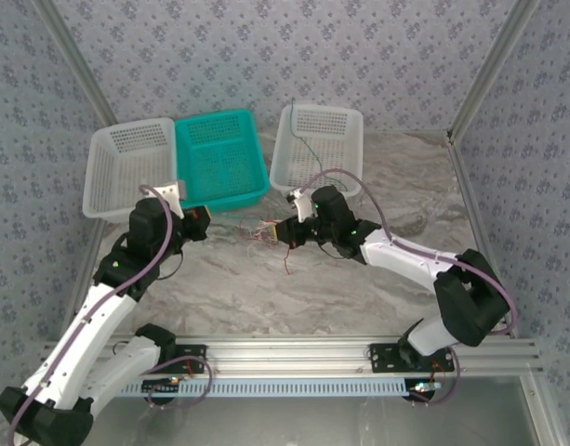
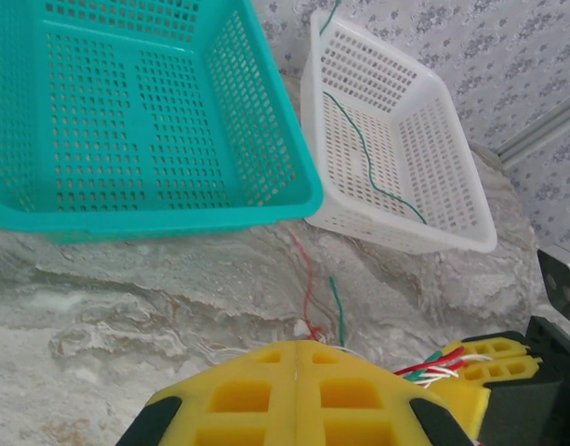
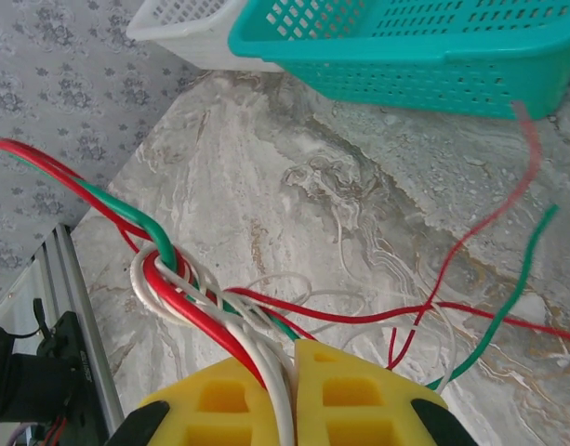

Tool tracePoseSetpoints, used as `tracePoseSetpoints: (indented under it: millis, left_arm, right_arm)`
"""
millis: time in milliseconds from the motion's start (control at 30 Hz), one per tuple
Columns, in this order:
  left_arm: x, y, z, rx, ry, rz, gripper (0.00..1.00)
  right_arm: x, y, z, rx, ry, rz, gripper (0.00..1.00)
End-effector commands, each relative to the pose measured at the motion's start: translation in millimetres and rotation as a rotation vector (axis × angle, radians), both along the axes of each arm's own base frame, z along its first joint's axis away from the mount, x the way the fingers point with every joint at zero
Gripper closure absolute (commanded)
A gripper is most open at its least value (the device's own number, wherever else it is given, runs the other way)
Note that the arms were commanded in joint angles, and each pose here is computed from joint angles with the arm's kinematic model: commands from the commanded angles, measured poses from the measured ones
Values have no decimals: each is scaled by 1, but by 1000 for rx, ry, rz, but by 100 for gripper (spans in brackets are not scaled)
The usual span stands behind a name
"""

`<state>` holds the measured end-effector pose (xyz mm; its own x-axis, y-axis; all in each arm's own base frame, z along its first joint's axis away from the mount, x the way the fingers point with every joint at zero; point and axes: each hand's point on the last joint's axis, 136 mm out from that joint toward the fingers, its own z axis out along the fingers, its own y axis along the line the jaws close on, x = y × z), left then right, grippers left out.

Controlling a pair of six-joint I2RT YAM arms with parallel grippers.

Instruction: Untangle the cables

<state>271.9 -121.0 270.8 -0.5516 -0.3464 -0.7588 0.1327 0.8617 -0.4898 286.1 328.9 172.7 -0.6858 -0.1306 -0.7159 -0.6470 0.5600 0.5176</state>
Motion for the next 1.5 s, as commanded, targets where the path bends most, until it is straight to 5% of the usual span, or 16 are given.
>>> tracePoseSetpoints:
  millis: [0,433,633,767,900,1000,1300,1467]
  left_arm:
    - [9,40,28,14,-108,191,100]
    - [11,39,27,6,-108,188,100]
    - [17,18,26,-41,-102,95,100]
    - [20,-26,33,-145,-63,-109,82]
    - [17,-80,48,-204,-63,-328,48]
    - [13,-113,48,-165,-62,-435,33]
    - [30,-150,18,-142,5,-475,27]
    - [43,-134,21,-106,-42,-359,25]
  right_arm:
    - [19,-70,-58,-201,151,-269,100]
    - [33,-143,-69,-234,215,-500,100]
    - [22,-119,-50,-143,182,-335,100]
    - [6,-101,-30,-192,74,-226,100]
    - [-7,-84,-4,-232,-59,-134,100]
    - [-11,-74,8,-215,-88,-102,100]
    - [-32,-47,25,-201,-128,-2,100]
    - [-41,-38,24,-216,-141,44,100]
